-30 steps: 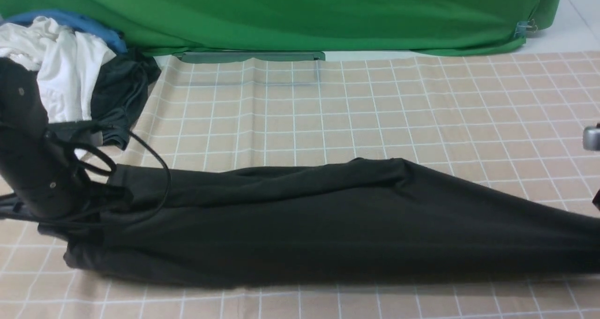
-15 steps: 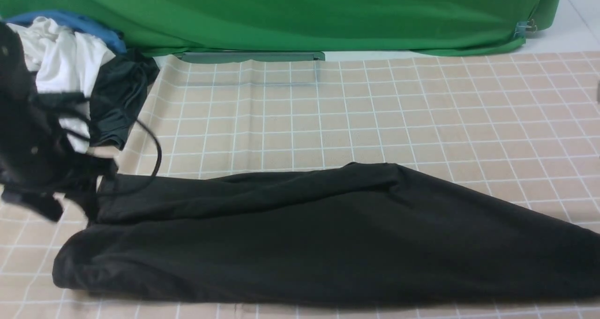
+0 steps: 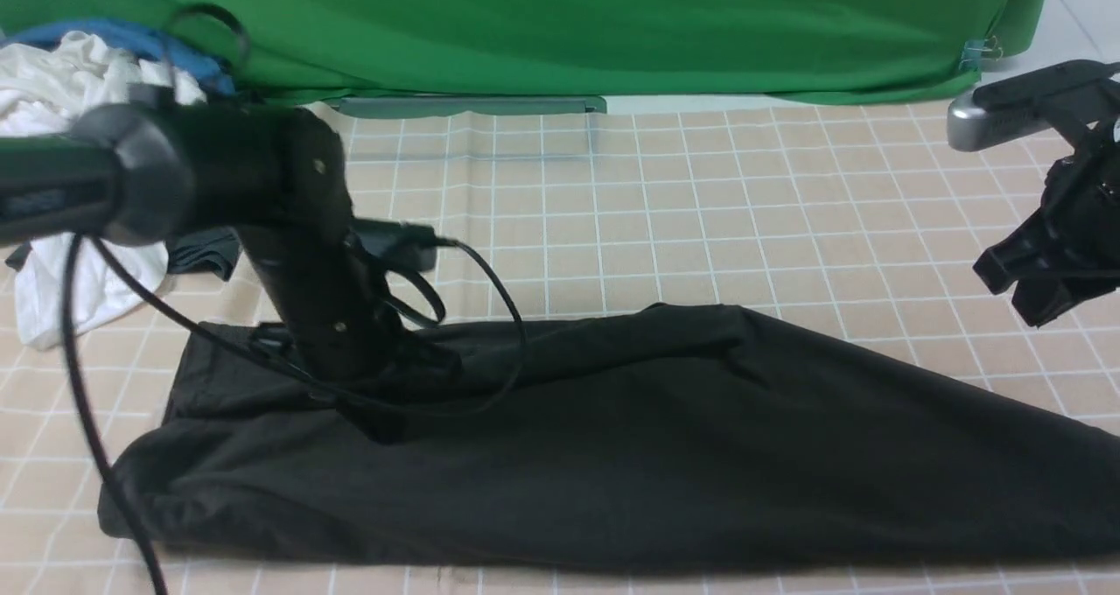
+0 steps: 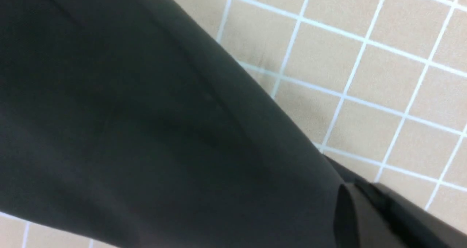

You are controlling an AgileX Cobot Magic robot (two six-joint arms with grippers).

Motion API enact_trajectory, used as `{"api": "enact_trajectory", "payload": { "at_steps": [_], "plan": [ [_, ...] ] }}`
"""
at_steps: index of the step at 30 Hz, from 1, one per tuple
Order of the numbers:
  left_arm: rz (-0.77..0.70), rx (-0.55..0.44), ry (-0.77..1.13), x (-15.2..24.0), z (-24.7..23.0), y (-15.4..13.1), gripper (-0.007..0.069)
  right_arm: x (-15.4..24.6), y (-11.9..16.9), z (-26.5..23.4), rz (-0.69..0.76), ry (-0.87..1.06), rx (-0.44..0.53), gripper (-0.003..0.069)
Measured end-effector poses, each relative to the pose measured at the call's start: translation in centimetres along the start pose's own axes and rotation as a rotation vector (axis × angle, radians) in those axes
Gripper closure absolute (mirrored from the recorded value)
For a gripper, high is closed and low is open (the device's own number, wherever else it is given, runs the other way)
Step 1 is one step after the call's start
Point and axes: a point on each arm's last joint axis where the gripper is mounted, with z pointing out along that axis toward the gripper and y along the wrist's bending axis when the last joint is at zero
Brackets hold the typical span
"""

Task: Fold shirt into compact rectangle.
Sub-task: 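Pull the folded dark garment lengthwise by its ends to straighten it flat on the table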

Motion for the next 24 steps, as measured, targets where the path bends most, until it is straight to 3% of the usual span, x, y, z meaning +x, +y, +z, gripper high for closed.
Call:
{"api": "enact_trajectory", "payload": {
  "at_steps": [6,11,17,24],
  "plan": [
    [-0.012,-0.020,-0.086,-1.0,0.1,0.2,0.0608,-0.1,0.0,0.0,-0.001,-0.006,0.003,0.0598],
    [-0.056,-0.103,-0.395,-3.9,0.0,1.1,0.0606,-0.1,0.0,0.0,-0.001,-0.006,0.002,0.0588],
    [-0.028,-0.140,-0.560,-5.4,0.0,1.5,0.0606,0.1,0.0,0.0,0.000,0.010,-0.001,0.0574],
    [0.004,-0.247,-0.537,-5.6,-2.8,1.9,0.0606,0.4,0.2,-0.9,0.006,-0.007,-0.011,0.0568]
  ]
}}
